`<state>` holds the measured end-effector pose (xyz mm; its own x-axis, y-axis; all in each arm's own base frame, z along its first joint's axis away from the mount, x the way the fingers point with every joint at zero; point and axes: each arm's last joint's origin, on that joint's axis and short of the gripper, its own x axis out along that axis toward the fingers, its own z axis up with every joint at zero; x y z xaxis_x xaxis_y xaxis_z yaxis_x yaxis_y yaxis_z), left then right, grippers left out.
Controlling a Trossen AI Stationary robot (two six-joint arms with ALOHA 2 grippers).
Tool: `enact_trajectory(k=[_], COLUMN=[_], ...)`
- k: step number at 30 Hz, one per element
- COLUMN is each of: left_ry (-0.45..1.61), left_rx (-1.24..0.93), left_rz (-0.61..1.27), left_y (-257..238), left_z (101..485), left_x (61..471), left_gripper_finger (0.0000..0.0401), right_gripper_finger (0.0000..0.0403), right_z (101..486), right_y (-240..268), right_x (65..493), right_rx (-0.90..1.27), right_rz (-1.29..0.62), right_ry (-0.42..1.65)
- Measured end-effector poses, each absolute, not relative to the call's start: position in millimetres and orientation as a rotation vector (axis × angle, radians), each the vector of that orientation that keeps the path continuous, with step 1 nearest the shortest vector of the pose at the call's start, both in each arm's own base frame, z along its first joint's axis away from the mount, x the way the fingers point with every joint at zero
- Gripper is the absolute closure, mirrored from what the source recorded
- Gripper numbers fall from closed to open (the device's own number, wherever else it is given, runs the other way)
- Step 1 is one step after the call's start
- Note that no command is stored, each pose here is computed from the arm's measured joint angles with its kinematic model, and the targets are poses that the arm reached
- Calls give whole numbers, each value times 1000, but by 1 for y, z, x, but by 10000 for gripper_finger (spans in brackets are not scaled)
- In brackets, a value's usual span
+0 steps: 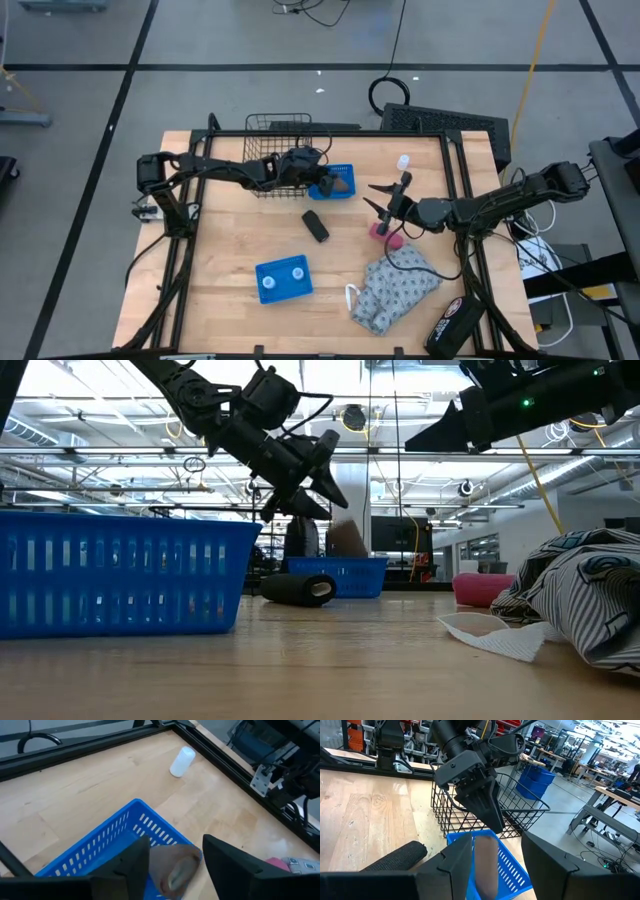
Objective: Pick & Place Medicine items
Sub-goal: Put the white medicine bottle into the bottom blue basket
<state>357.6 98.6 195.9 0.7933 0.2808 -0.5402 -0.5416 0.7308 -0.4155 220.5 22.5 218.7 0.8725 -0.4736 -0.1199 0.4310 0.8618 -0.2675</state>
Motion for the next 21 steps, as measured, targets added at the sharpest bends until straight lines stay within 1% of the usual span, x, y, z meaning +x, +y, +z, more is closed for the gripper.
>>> enact_trajectory(k=[3,11,21], left_ry=[469,431,324], left_rx=[-597,-589,-548], left_rz=[452,419,360], left_y=[97,91,79], left_z=[198,210,248], left_x=[357,355,345], left_gripper_finger=[200,198,198], right_gripper_finger=[239,242,243], right_z=[219,218,218], right_y=[22,22,22], right_x=[220,220,220], right_rx=[-237,-236,-235], right_rz=[-477,-477,-477], right_ry=[184,191,194])
